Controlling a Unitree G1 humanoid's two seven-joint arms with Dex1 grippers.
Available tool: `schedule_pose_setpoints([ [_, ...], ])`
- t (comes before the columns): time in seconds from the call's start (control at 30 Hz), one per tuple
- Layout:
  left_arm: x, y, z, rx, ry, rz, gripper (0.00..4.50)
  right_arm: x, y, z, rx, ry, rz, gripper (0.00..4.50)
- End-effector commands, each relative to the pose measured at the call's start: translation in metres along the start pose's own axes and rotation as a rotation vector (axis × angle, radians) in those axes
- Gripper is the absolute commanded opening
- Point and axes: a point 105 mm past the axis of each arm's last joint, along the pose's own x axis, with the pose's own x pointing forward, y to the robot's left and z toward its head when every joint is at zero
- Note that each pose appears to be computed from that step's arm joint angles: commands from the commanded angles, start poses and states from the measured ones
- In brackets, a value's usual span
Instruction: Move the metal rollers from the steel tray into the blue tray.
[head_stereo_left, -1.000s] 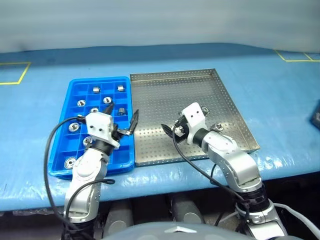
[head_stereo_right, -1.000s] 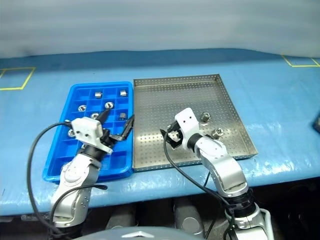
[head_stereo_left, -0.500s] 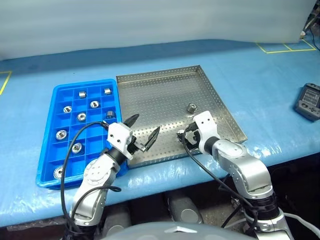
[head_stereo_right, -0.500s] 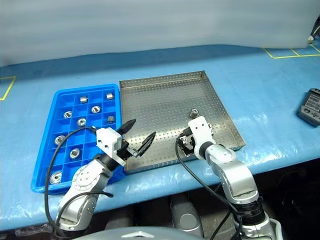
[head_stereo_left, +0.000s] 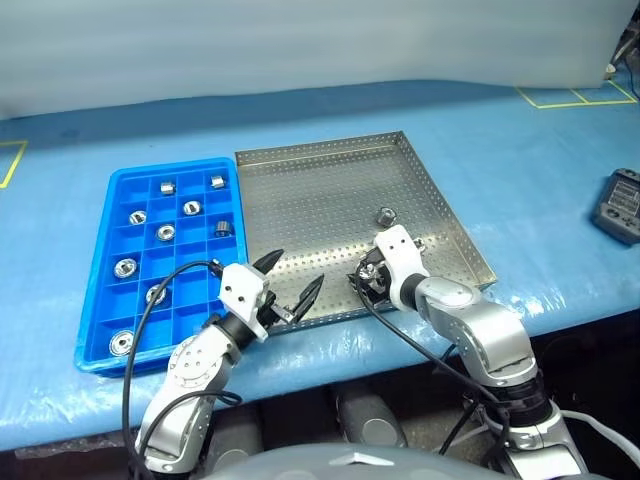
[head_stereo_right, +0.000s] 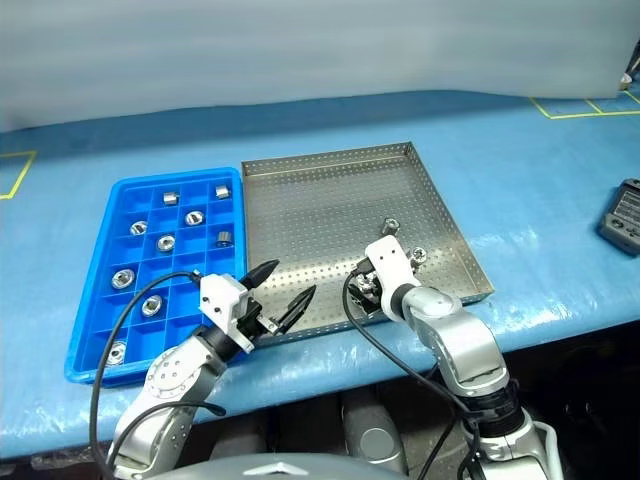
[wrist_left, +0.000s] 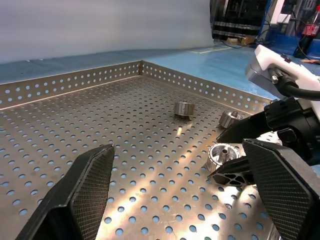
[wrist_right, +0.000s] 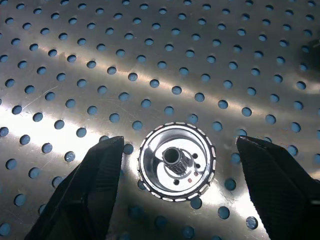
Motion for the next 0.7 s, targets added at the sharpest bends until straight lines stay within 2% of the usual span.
schedule_pose_setpoints([
  [0.03, -0.001, -0.006, 0.017, 0.019, -0.062, -0.014, 4.50, 0.000, 0.001, 0.003, -0.013, 0.004, 0.008, 2.56],
  [0.1, -0.001, -0.006, 0.017, 0.021, -0.062, -0.011, 4.50, 0.000, 0.002, 0.004, -0.022, 0.004, 0.011, 1.91],
  [0.13, -0.001, -0.005, 0.017, 0.022, -0.062, -0.009, 4.50, 0.000, 0.002, 0.006, -0.030, 0.004, 0.011, 1.76],
  [0.27, -0.002, -0.003, 0.018, 0.038, -0.066, 0.011, 4.50, 0.000, 0.003, 0.021, -0.060, -0.042, 0.011, 1.75],
  [0.37, -0.004, 0.002, 0.021, 0.039, -0.086, 0.060, 4.50, 0.001, 0.011, 0.047, -0.079, -0.141, 0.028, 1.75],
  [0.53, -0.014, 0.027, 0.031, 0.067, -0.143, 0.255, 4.50, 0.013, 0.040, 0.100, -0.121, -0.310, 0.114, 1.75],
  [0.7, -0.033, 0.049, 0.042, 0.094, -0.198, 0.461, 4.50, 0.028, 0.069, 0.130, -0.161, -0.393, 0.210, 1.75],
])
